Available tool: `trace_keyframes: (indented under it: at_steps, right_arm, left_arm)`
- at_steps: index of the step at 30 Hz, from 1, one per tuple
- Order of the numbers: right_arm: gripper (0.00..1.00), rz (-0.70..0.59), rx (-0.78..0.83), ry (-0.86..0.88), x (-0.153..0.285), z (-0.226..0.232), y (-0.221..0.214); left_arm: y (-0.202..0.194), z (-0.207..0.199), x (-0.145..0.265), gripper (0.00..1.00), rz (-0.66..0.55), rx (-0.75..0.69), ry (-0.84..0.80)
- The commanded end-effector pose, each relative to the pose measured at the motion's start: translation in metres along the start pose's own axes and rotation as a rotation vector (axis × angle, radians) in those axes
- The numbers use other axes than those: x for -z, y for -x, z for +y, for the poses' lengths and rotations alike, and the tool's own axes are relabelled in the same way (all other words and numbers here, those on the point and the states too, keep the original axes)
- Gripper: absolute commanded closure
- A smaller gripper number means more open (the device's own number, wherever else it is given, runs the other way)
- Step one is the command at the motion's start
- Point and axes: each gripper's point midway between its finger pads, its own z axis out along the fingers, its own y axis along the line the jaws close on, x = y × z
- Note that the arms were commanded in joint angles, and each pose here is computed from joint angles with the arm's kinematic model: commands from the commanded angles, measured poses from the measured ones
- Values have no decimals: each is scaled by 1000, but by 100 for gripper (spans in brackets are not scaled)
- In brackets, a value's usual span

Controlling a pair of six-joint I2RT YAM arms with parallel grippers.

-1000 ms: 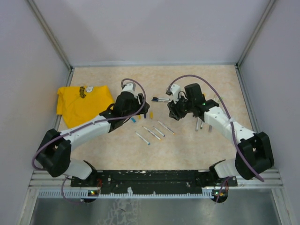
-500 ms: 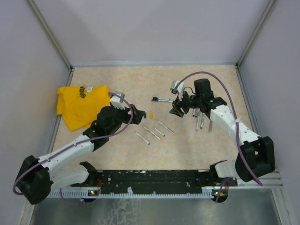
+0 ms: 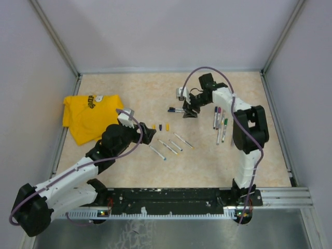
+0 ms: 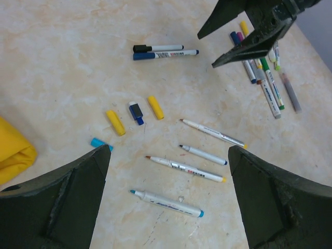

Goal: Open the pen caps
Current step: Pick up the pen from the center of the board.

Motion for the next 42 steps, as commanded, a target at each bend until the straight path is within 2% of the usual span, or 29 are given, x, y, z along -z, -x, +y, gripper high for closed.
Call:
trace_keyframes:
  at_steps: [1, 8, 16, 37, 42]
  right_arm:
    - [48, 17, 95, 50, 3, -22, -6]
    - [55, 117, 73, 79, -17, -50, -42]
    - [59, 160, 43, 84, -29, -63, -60]
    - [66, 181, 43, 99, -22, -44, -65]
    - [71, 190, 37, 99, -19, -40, -65]
  left_arm:
    - [-2, 4, 3, 0, 2, -24, 9]
    - [-6, 7, 3, 0, 2, -27, 14]
    - [-8, 8, 0, 0, 5, -34, 17]
    - [-5, 5, 3, 0, -5, -28, -1]
    - [-2, 4, 5, 0, -13, -26, -6]
